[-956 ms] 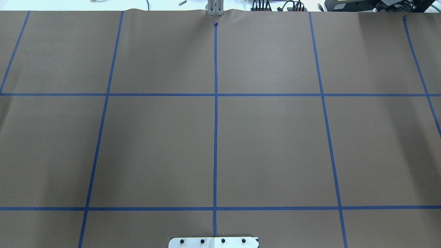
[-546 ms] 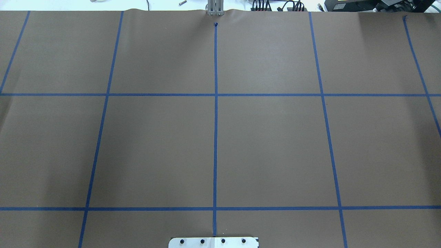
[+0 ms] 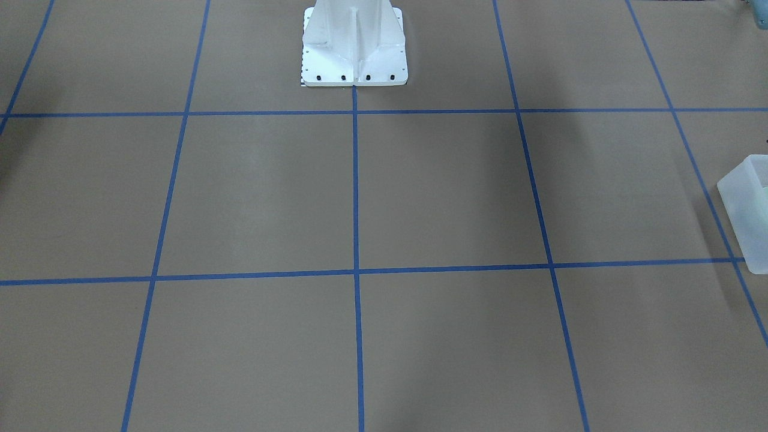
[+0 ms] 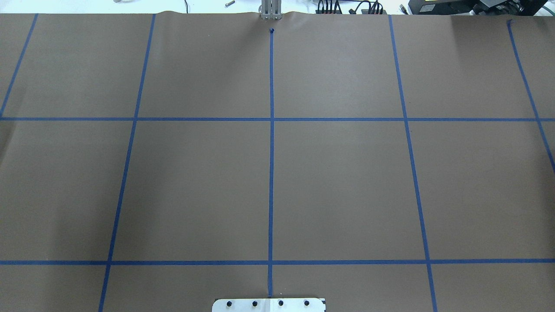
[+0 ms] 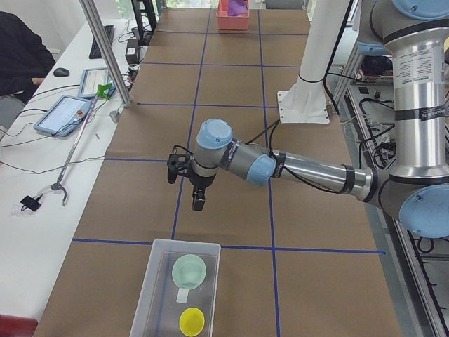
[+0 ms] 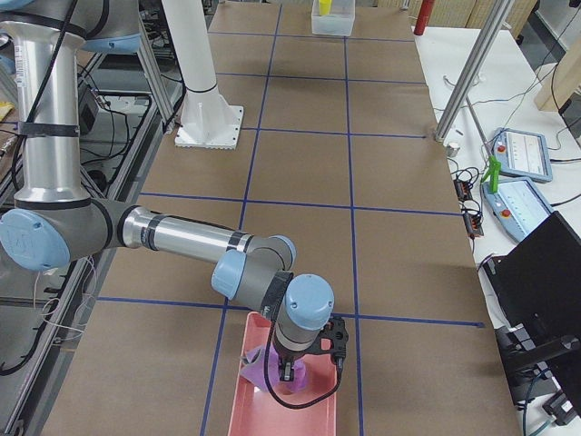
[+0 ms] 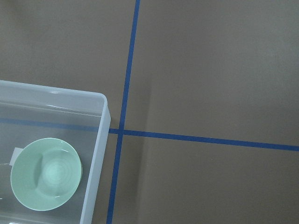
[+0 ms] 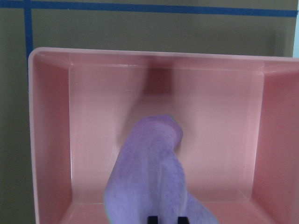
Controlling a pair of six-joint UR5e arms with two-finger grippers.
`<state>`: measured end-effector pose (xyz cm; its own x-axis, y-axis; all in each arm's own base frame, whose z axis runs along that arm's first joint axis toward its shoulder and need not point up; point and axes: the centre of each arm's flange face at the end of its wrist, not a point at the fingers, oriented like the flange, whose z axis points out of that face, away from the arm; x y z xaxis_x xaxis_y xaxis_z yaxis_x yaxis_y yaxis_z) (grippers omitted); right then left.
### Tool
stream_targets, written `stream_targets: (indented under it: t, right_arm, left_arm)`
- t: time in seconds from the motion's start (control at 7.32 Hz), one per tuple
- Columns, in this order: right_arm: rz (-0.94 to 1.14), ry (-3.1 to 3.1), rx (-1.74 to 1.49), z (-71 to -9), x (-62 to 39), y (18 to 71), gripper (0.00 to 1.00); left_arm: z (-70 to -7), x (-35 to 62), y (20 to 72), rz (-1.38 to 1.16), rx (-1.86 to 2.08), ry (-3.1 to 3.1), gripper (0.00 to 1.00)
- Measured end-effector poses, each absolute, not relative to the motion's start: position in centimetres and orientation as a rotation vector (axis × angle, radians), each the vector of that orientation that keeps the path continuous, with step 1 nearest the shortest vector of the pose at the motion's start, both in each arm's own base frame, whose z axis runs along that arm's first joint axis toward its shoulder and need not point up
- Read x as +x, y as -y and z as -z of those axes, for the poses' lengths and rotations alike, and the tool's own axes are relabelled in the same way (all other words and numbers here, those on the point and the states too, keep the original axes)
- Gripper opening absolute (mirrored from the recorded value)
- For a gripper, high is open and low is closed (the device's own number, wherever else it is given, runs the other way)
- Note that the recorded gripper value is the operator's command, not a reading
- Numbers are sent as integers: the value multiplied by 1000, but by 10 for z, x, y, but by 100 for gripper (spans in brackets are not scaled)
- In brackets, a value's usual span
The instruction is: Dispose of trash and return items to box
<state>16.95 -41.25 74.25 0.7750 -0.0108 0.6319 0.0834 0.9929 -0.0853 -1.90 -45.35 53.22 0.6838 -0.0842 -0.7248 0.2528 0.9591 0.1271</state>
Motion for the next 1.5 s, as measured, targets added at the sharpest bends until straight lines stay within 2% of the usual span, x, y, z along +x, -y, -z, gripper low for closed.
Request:
stream_targets:
  t: [0.55,0.96,1.23,1.5]
  right_arm:
    - [73,687,25,-753,174,417,100]
    - [30,841,123,-729,173,424,100]
    - [-72,874,107,-699,173,419,100]
    - [-64,867,104,-661,152,409,100]
  left_arm:
    - [-549,-11,444,126,213,-786,99]
    - [-558,-18,440,52,251,-740,99]
    - [-589,-36,421,-96,288,-647,99]
    - [-619,-40,412,-131,257,-621,99]
